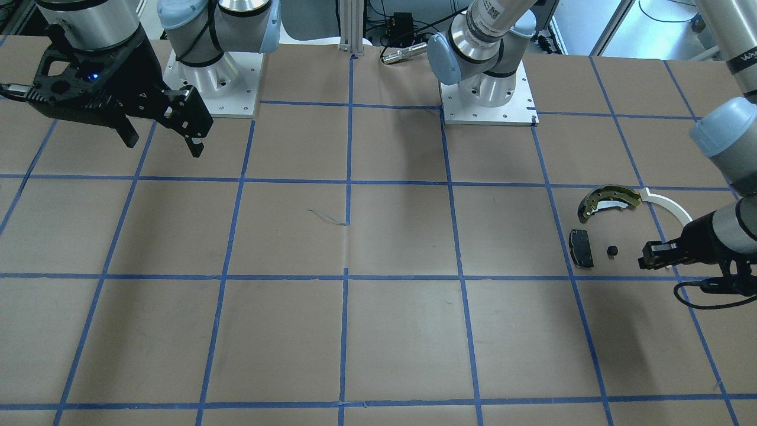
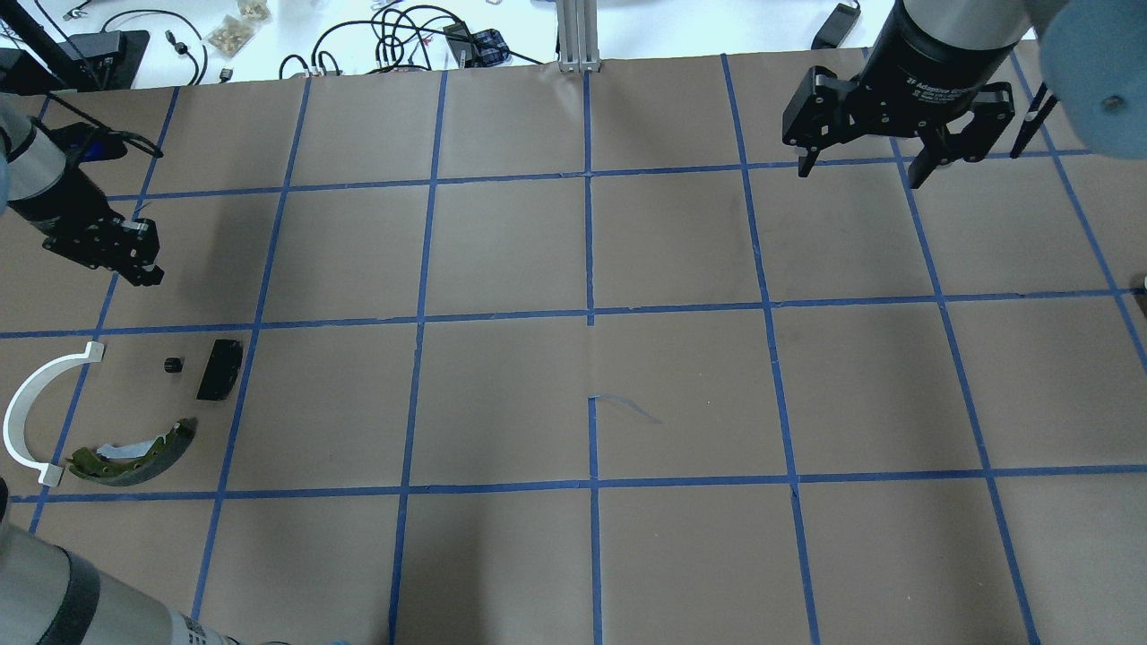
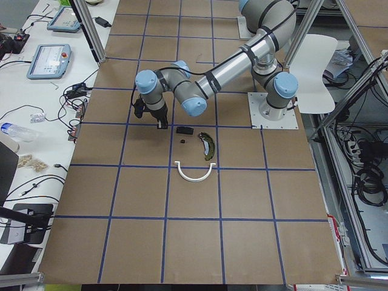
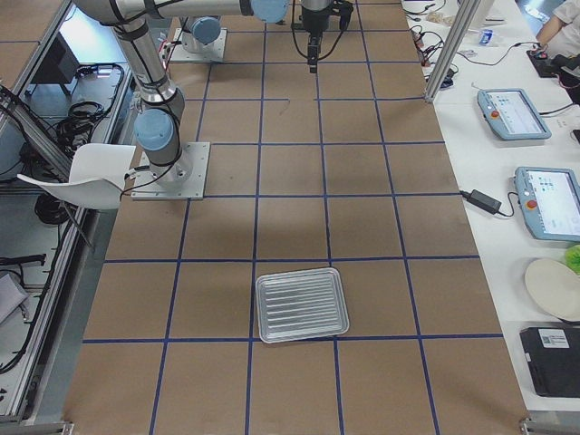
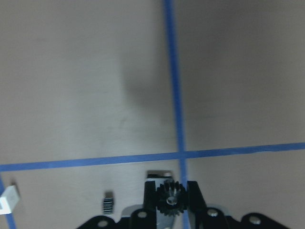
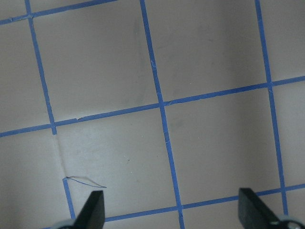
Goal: Place bearing gear from tray to pile
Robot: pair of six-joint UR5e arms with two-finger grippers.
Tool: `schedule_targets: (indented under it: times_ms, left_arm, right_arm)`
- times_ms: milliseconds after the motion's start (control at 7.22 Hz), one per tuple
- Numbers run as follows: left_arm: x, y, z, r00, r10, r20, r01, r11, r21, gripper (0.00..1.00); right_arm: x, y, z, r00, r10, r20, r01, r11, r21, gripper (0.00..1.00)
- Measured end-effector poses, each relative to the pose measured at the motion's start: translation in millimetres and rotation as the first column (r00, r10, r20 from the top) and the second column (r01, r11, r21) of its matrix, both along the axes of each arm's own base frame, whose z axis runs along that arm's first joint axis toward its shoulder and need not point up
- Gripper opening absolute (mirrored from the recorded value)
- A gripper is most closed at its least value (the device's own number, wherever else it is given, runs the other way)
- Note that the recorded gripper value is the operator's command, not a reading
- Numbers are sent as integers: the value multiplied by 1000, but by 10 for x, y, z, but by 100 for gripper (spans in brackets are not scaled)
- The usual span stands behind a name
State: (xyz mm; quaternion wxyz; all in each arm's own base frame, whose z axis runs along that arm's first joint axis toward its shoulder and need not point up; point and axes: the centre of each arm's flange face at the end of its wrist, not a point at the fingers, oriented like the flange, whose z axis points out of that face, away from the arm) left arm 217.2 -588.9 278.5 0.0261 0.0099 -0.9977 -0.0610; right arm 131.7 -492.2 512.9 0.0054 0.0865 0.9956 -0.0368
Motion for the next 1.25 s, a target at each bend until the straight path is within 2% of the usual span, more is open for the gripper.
schedule_targets:
  times_ms: [277,554,969,1246]
  left_arm:
    - [254,91,-283,999,32,-11,-31,999,14,0]
    - [250,173,-556,999,39,-23,-38,999,38,0]
    - [263,314,-730,999,27,32,-30,995,97,0]
    - [229,383,-833,999,24,34,-28,993,112,0]
  right_arm:
    - [1,0,-1,1000,0,1,0,1000,0,100]
    - [2,0,-1,1000,-1,2,1,1000,0,100]
    - [3,8,-4,1000,-1,3,1,1000,0,100]
    - [5,7,-9,1000,-4,5,4,1000,1,100]
